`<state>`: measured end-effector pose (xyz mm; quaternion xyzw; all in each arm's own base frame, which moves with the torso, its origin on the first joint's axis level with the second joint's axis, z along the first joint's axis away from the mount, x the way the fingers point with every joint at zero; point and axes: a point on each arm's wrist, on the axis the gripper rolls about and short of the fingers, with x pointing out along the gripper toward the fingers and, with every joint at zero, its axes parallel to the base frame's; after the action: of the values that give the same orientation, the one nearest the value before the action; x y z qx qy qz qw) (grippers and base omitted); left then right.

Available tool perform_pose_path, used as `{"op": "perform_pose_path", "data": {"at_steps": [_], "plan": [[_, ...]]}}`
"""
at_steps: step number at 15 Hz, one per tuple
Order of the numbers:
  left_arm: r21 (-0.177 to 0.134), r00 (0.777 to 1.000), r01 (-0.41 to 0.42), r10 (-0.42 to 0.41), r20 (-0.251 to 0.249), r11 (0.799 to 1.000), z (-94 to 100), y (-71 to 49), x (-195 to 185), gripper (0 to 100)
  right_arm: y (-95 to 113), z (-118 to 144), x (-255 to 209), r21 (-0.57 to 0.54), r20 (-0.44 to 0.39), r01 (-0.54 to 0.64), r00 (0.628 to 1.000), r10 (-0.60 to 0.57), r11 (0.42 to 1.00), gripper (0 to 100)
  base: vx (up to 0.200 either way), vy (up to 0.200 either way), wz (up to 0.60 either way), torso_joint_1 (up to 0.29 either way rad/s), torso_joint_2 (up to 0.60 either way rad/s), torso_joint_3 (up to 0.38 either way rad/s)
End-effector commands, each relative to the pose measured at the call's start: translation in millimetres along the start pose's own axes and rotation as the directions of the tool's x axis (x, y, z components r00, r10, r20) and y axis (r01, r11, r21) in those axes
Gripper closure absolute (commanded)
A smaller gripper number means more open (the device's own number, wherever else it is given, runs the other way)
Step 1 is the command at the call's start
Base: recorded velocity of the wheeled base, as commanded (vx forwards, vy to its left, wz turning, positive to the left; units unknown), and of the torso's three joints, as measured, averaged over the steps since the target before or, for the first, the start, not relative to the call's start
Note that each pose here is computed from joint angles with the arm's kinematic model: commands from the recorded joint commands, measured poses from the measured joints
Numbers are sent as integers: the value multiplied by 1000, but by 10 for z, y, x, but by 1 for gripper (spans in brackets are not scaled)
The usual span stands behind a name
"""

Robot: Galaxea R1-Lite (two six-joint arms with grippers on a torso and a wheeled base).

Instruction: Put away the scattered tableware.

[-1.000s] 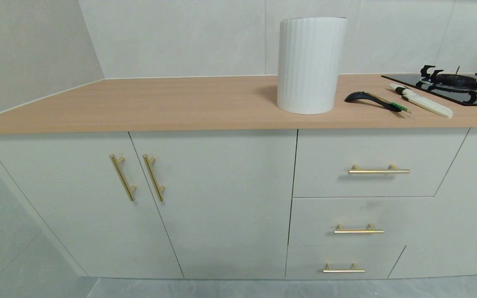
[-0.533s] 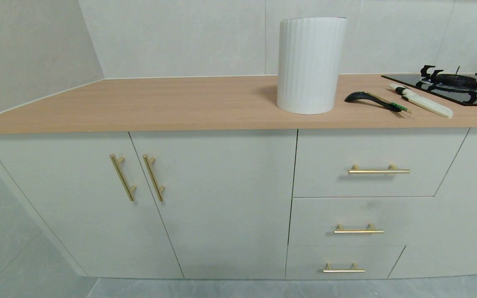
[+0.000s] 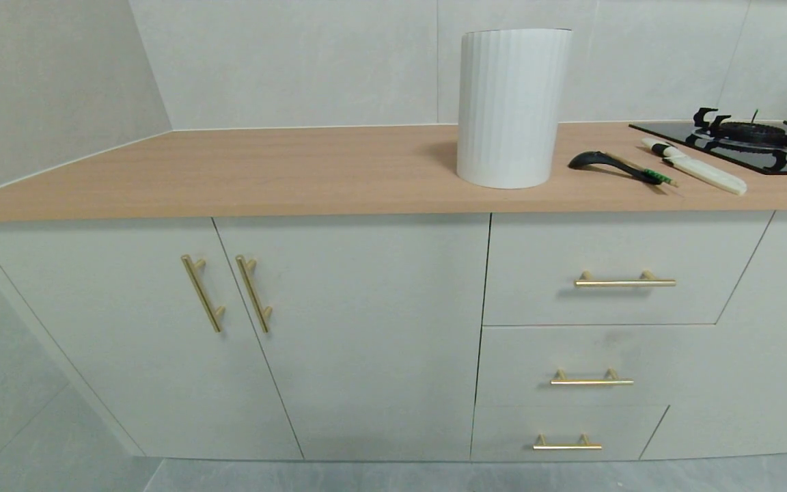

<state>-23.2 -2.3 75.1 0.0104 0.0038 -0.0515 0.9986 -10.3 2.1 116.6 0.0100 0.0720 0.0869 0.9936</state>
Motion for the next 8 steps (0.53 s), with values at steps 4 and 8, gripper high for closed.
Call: {"op": "perform_pose_path", "data": {"at_steps": [4, 8], "plan": [[0, 1000, 1, -1, 0, 1000, 0, 0, 0, 0, -2, 340, 674, 33, -388, -113, 914, 117, 993, 0, 0, 0, 0, 0, 0, 0], [0, 1000, 1, -1, 0, 1000, 0, 0, 0, 0, -10, 332, 1545, 32, -531, -101, 841, 103, 994, 0, 0, 0, 0, 0, 0, 0]]}}
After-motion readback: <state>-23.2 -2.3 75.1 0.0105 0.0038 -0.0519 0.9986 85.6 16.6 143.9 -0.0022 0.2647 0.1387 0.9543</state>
